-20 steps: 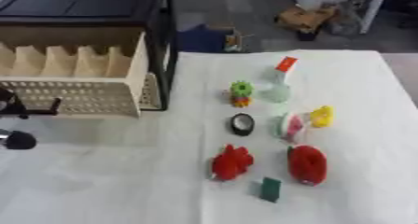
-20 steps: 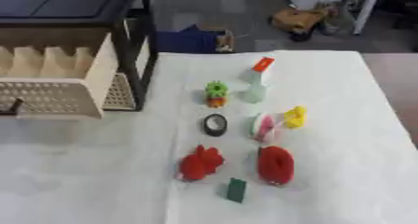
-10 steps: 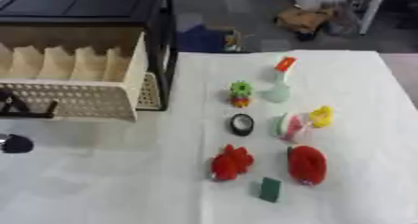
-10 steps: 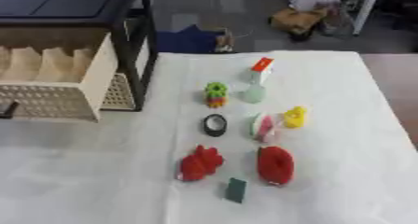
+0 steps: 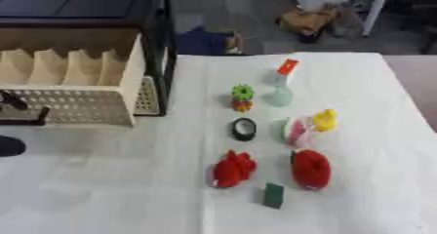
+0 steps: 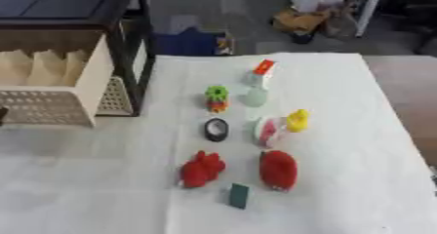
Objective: Pick up objects from table and place into drawer.
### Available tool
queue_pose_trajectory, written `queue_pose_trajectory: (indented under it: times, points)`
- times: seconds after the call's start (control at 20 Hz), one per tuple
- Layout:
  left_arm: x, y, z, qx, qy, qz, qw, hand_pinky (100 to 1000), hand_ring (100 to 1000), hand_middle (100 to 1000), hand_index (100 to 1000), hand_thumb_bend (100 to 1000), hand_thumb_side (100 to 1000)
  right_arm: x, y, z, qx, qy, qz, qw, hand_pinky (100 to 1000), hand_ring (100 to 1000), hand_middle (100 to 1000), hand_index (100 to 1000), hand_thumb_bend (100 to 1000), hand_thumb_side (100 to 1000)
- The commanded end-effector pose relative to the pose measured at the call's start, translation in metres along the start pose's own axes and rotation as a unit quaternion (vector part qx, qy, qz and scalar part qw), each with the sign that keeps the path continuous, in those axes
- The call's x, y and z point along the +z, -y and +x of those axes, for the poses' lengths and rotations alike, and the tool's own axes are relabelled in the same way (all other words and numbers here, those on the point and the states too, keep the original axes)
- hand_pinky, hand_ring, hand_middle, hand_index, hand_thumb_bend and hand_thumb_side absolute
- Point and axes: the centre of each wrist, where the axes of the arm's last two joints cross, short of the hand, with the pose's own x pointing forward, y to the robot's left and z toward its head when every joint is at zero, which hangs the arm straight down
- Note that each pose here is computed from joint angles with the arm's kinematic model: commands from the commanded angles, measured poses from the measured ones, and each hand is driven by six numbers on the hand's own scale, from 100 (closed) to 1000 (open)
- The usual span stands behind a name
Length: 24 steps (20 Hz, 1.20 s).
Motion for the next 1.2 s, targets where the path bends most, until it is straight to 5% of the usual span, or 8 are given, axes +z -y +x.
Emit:
queue_pose_trajectory:
  times: [0.05,0.75,1.2]
  points:
    - [0.013,-0.012,0.002,-0.01,-0.004,0.022,1.0,100,100,100,983,648,1000,-0.005,0.003,0.006,-0.002,0.013,-0.007,1.0,641,628,585,801,100,1000]
    - [0.028,-0.025,0.015,-0.012,0.03,0.08,0.996,100,100,100,918,570,1000,-0.006,0.003,0.006,-0.006,0.015,-0.008,1.0,642,633,588,801,100,1000]
    - [0.038,-0.027,0.022,0.052,0.119,0.172,0.976,100,100,100,903,464,1000,-0.008,0.004,0.007,-0.006,0.014,-0.007,1.0,643,637,591,801,100,1000]
